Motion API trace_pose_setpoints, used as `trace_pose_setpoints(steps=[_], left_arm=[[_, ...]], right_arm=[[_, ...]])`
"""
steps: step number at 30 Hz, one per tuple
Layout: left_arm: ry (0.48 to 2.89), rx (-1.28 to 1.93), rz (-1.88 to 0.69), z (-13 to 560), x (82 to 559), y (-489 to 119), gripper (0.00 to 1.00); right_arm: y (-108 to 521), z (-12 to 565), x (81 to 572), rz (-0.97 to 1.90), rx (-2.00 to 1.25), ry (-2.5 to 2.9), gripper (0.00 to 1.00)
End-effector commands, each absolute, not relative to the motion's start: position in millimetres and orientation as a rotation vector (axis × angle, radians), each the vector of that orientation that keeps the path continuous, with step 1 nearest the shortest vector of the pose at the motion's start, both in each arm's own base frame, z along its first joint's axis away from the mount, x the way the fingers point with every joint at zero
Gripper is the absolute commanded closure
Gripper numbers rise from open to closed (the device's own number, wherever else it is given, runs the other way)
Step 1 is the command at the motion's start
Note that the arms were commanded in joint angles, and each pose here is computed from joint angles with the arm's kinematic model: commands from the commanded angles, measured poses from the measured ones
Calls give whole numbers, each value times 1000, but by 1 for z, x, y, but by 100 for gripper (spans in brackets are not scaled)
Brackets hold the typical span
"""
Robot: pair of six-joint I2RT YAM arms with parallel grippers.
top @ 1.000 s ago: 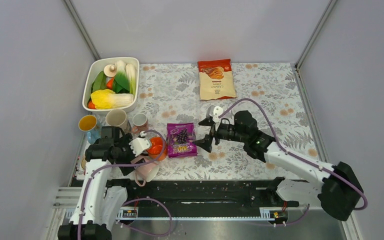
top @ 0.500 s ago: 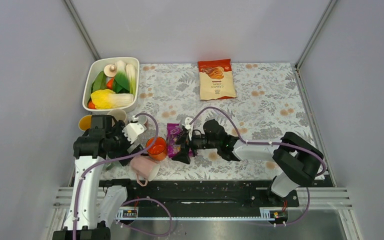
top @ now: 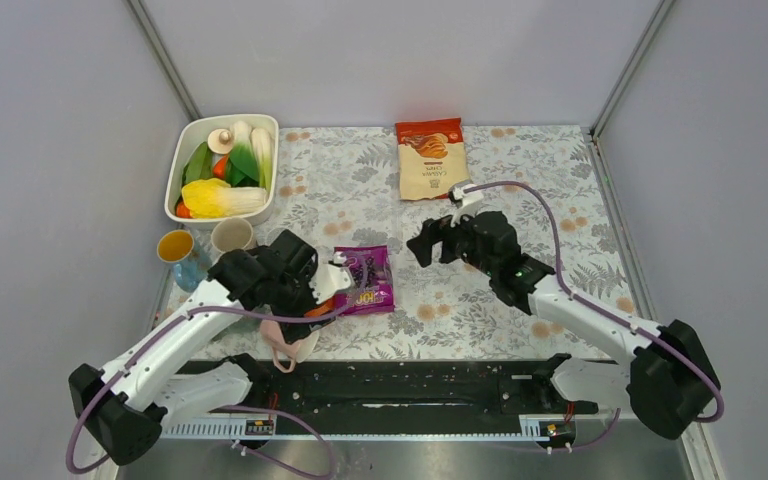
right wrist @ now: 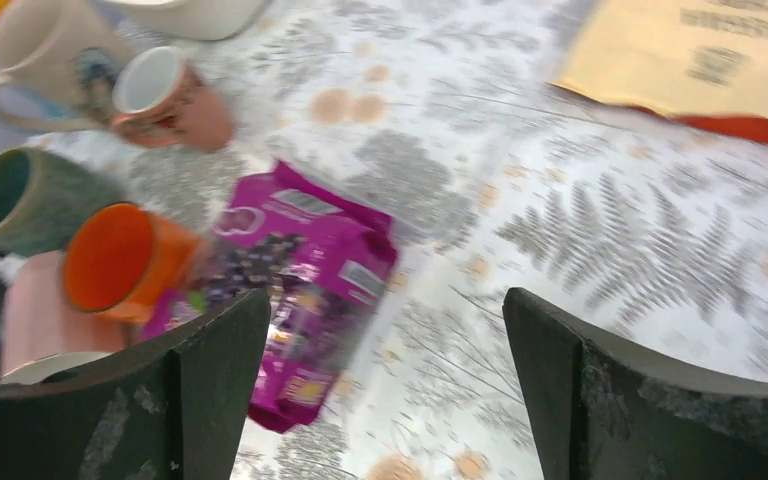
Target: Turn the mug right side up
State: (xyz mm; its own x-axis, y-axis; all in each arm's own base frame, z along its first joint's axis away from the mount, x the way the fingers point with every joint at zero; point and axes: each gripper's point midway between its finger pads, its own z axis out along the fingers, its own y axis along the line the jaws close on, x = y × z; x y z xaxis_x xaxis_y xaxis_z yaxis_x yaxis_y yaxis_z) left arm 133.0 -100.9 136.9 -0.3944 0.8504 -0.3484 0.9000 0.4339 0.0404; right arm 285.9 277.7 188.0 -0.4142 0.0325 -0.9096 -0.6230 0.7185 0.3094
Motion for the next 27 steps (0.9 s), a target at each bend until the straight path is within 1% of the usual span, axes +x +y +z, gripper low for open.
trace_pose_setpoints(steps=[1, 4, 6, 7, 8, 9, 10, 14, 17, 20, 24, 27], left_arm=[[2345, 1552, -122, 127, 137, -113, 8], [2333, 1632, -12, 119, 140, -121, 12], [2351, 1614, 85, 118, 148, -122, 18], [2366, 1599, 131, 118, 151, -121, 23], [2379, 1589, 158, 120, 153, -122, 32], [2397, 1590, 174, 120, 152, -121, 38], [2407, 1604, 173, 121, 148, -122, 42], [2373, 1734, 162, 118, 131, -128, 44], [2366, 1857, 95, 115, 109, -133, 48], [2318, 1961, 39, 115, 92, -138, 49], [2244, 2108, 90, 101, 82, -133, 48], [2152, 2135, 201, 91, 98, -131, 47]], right_arm=[[223, 169, 293, 550, -280, 1971, 3], [213, 164, 292, 495, -268, 1993, 3], [211, 162, 291, 491, -252, 2007, 3], [210, 162, 290, 492, -241, 2011, 3], [210, 161, 291, 494, -225, 2013, 3], [209, 161, 291, 490, -213, 2015, 3], [208, 161, 292, 487, -200, 2016, 3], [204, 155, 290, 464, -184, 2050, 3], [201, 154, 290, 444, -175, 2064, 3], [199, 153, 291, 428, -173, 2072, 3], [198, 148, 291, 411, -179, 2088, 3], [199, 146, 291, 413, -188, 2096, 3]])
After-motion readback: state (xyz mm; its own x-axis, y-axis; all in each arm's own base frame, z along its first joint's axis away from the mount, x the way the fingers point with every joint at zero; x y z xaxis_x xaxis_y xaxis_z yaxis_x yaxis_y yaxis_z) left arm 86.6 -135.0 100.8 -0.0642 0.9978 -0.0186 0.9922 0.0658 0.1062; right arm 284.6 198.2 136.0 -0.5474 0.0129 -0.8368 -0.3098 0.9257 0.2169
